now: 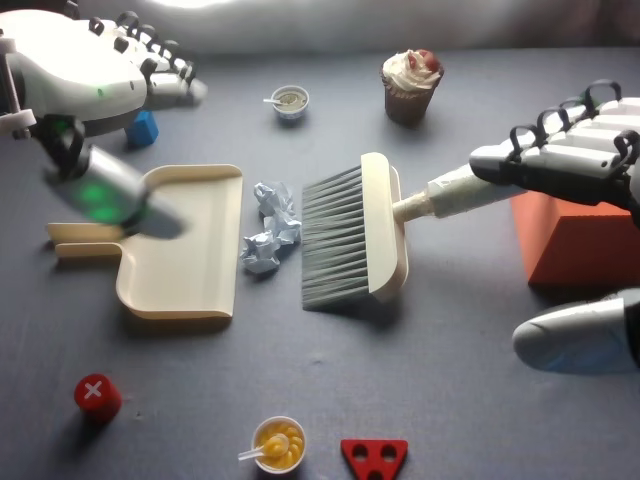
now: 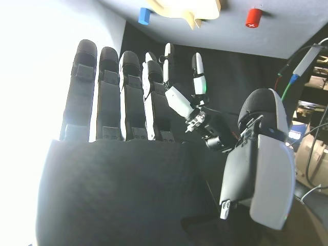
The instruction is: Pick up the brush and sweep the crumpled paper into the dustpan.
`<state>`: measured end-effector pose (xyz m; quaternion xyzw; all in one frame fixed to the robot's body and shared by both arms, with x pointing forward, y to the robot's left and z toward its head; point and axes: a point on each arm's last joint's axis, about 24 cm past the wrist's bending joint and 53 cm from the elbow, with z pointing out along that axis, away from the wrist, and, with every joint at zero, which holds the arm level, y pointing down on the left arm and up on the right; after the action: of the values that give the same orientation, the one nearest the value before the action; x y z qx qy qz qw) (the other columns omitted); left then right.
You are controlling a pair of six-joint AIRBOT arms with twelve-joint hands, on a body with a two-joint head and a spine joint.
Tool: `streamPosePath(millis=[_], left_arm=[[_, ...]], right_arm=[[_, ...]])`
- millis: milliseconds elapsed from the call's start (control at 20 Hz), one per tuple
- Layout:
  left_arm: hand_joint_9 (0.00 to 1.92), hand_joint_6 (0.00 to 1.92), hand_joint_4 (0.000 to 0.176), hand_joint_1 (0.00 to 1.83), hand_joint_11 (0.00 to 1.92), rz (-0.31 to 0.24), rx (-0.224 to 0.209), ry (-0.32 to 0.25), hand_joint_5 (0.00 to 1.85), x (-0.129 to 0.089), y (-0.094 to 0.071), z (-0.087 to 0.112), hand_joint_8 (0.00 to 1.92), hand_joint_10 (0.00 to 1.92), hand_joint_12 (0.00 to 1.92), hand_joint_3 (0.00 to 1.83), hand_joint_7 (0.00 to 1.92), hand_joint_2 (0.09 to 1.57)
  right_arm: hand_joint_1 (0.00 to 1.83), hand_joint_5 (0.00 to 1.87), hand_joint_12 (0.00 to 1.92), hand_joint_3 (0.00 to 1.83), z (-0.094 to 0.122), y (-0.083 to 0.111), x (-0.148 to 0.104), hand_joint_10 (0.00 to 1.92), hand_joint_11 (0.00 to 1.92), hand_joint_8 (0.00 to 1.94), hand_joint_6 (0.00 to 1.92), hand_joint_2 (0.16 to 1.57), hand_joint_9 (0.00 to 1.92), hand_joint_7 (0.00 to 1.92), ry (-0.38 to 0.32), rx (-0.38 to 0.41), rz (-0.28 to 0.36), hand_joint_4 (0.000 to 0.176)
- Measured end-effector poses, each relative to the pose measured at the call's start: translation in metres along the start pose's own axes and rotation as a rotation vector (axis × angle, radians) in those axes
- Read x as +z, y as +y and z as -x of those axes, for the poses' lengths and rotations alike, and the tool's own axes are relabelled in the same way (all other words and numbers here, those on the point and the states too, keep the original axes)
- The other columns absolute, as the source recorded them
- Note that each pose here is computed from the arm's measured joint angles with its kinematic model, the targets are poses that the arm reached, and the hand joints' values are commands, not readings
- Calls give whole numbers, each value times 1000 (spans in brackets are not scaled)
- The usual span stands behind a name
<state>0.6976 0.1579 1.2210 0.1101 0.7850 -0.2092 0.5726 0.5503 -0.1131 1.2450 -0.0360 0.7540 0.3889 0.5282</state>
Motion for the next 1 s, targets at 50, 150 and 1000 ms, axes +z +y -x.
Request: streamPosePath(millis=[50,150,1000], left_arm=[[35,2,0,10,36,-5,0,-4,7,0,-2,1,9,12,24,10,52,967],[39,0,0,12,37,-1,3,-6,4,0,-1,3,6,11,23,6,51,963],[47,0,0,317,48,21,-44,12,0,5,33,-14,0,2,11,14,42,992]], right_arm=[[0,42,41,2,0,1,0,7,90,6,4,897,132,107,1,0,2,0],[0,40,39,6,-2,1,0,8,95,6,3,907,136,109,6,-2,2,0],[0,102,27,7,-6,3,-1,7,159,7,9,943,180,156,16,-10,5,0]])
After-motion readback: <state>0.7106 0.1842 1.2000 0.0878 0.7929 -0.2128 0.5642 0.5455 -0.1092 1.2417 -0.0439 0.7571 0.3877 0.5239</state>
